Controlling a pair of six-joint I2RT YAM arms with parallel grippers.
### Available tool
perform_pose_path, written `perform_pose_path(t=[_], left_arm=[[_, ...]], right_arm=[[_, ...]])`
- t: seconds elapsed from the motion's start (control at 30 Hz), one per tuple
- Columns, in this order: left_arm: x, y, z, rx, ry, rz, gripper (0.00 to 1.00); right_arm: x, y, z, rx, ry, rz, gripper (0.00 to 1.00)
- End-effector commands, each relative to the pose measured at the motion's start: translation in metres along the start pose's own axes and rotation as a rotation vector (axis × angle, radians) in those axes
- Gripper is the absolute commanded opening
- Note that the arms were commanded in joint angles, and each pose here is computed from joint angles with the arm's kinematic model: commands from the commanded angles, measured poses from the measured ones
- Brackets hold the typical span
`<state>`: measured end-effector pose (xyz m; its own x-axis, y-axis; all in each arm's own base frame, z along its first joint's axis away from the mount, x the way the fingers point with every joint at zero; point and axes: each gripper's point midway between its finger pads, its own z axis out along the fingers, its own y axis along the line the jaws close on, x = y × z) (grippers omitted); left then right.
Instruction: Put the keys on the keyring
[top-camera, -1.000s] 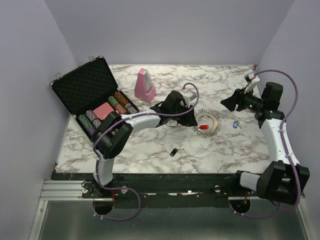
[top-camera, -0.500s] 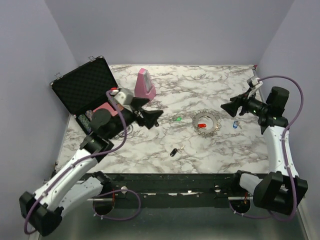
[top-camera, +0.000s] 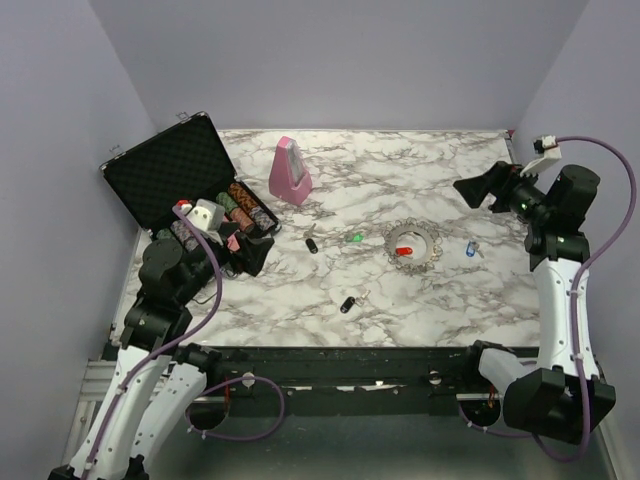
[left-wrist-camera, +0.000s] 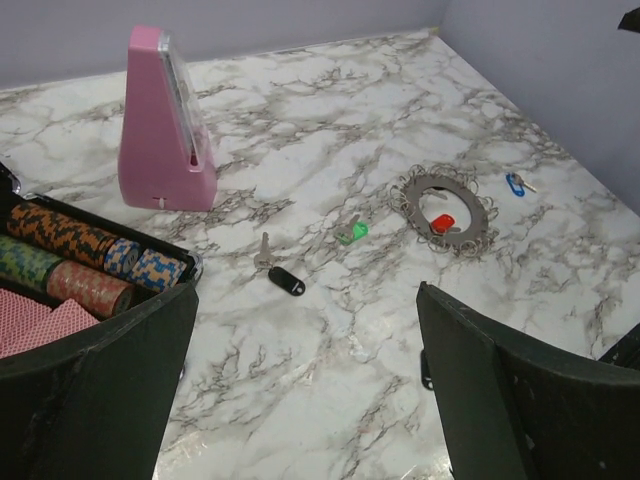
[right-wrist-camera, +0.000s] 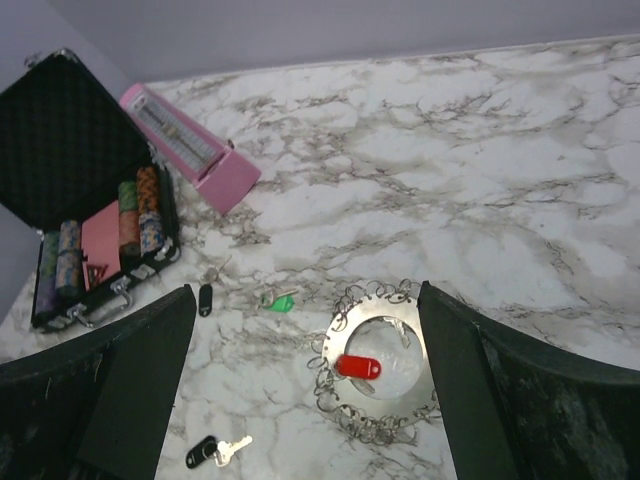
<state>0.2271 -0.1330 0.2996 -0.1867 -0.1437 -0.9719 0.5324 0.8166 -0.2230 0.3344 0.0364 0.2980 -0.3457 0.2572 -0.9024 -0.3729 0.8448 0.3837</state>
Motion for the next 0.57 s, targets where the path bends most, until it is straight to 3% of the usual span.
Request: perform_pose_path(t=[0.0,0.53], left_arm=[[0.016,0.005,-0.011,-0.028,0.039,0.011,0.99],[0.013,0.003,-0.022,-0.036,0.014,0.003,0.99]], right_arm=[[-0.036,-0.006,-0.013,0.146,-0.117,0.095,1.00],[-0.037,0.005,-0.020,0.117,-0.132,0.085,1.00]])
